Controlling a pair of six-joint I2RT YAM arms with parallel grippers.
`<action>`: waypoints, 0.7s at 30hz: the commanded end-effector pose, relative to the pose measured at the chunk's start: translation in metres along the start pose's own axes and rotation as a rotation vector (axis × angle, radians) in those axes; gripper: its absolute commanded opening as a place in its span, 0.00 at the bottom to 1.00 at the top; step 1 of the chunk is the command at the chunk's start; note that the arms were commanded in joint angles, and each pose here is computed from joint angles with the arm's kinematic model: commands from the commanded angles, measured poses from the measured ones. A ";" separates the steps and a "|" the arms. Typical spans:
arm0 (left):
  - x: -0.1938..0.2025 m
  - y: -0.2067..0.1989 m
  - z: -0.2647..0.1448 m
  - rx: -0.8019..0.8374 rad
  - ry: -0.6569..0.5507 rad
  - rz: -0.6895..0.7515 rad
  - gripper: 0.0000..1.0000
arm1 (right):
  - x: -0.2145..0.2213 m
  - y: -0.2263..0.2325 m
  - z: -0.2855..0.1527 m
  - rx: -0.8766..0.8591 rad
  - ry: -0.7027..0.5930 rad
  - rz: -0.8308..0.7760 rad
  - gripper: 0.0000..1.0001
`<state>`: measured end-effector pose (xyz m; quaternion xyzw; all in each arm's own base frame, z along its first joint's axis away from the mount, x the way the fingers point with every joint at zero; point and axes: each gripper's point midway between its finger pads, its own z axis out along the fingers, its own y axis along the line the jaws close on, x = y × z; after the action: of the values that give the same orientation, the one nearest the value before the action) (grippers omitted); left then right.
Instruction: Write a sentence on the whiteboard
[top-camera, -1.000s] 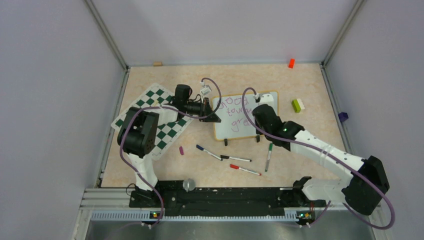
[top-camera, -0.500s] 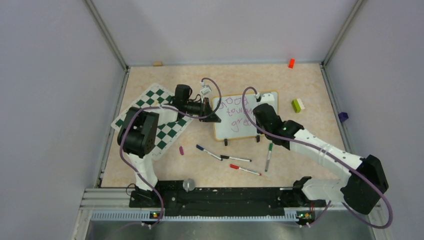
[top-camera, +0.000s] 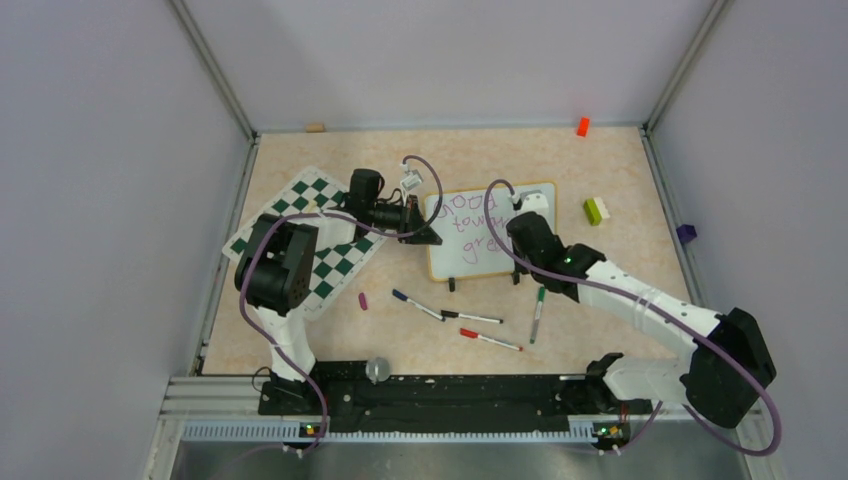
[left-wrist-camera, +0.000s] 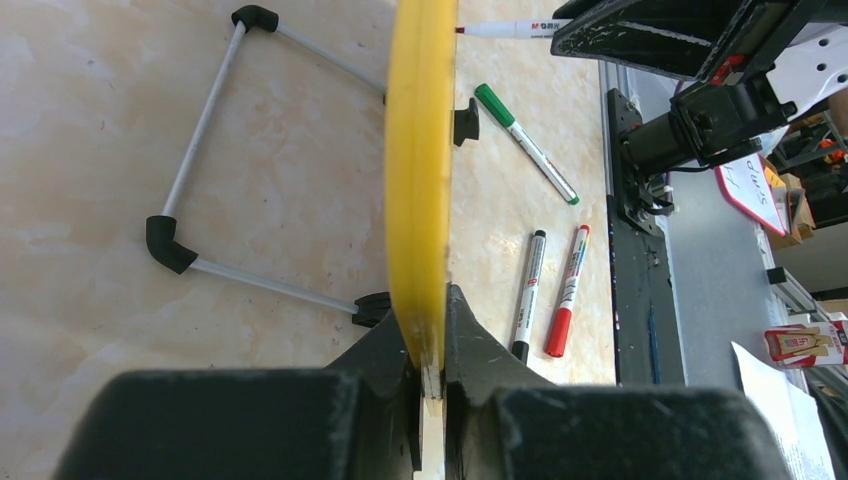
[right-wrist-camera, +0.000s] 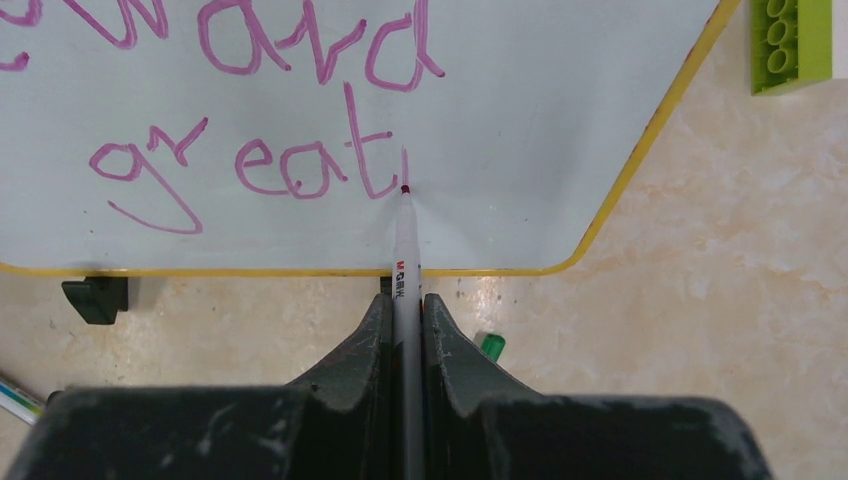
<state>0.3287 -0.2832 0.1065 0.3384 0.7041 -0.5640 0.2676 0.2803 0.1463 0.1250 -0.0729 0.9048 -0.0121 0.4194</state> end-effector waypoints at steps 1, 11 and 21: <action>0.010 0.012 0.005 -0.050 0.021 0.026 0.00 | -0.002 0.001 0.000 -0.017 -0.014 0.040 0.00; 0.011 0.012 0.005 -0.049 0.021 0.026 0.00 | -0.028 0.003 -0.002 -0.004 -0.061 0.043 0.00; 0.011 0.012 0.005 -0.049 0.022 0.026 0.00 | -0.044 -0.001 -0.004 0.025 -0.093 0.041 0.00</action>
<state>0.3288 -0.2833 0.1067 0.3391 0.7036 -0.5641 0.2681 0.2835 0.1481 0.1306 -0.0747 0.9052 -0.0151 0.4181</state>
